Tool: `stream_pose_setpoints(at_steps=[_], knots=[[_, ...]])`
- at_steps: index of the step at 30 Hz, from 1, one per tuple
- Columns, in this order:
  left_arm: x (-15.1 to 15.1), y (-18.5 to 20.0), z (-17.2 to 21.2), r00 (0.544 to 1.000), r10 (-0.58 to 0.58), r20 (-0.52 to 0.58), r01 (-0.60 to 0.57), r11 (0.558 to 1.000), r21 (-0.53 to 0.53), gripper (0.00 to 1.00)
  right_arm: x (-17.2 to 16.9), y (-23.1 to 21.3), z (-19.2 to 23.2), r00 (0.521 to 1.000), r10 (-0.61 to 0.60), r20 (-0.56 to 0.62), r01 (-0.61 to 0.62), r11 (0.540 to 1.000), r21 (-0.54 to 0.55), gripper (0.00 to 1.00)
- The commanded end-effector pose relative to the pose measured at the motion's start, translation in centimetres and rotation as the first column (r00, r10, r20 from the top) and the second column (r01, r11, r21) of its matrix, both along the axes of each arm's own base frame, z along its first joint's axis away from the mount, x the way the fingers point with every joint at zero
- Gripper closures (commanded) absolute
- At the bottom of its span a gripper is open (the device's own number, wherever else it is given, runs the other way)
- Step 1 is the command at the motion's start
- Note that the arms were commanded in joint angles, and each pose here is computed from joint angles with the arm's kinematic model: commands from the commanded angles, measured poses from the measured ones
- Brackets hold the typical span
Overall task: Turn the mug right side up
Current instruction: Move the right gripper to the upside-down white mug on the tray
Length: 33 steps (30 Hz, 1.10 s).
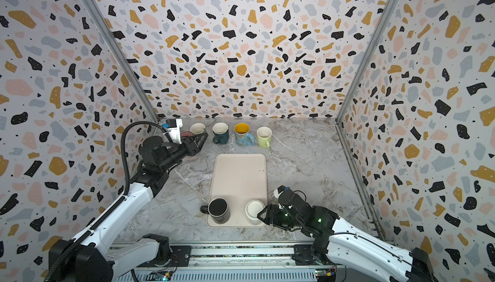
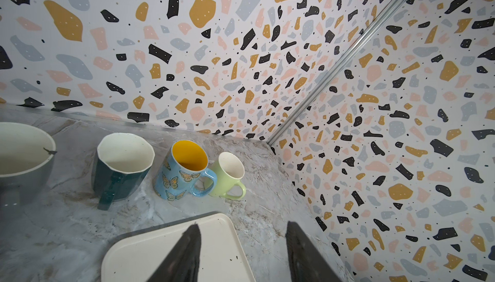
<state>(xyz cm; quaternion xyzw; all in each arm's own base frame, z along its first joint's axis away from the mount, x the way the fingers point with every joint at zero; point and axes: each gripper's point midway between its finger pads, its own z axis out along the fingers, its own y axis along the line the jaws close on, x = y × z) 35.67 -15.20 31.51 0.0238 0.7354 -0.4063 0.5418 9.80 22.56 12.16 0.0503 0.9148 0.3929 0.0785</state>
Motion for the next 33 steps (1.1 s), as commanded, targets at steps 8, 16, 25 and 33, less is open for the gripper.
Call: stream_pose_setpoints(at_steps=[8,16,25,33], knots=[[-0.4,0.3,0.6,1.000,0.011,0.017,-0.011,1.000,-0.012,0.46,1.2,-0.7,-2.7,0.988,-0.146,-0.048,0.146,0.989,-0.010,0.29],[-0.1,0.2,0.2,1.000,0.007,0.008,-0.007,1.000,-0.006,0.46,3.1,-0.3,-3.4,0.979,-0.196,-0.058,0.201,0.975,0.095,0.29],[0.0,0.2,-0.5,1.000,0.008,-0.006,-0.008,1.000,0.008,0.46,6.1,-0.5,-2.7,0.964,-0.266,-0.009,0.265,0.953,0.146,0.29],[0.3,0.3,-1.1,1.000,0.016,-0.018,-0.015,1.000,0.021,0.45,8.6,-0.6,-1.7,0.950,-0.310,0.020,0.300,0.932,0.205,0.29]])
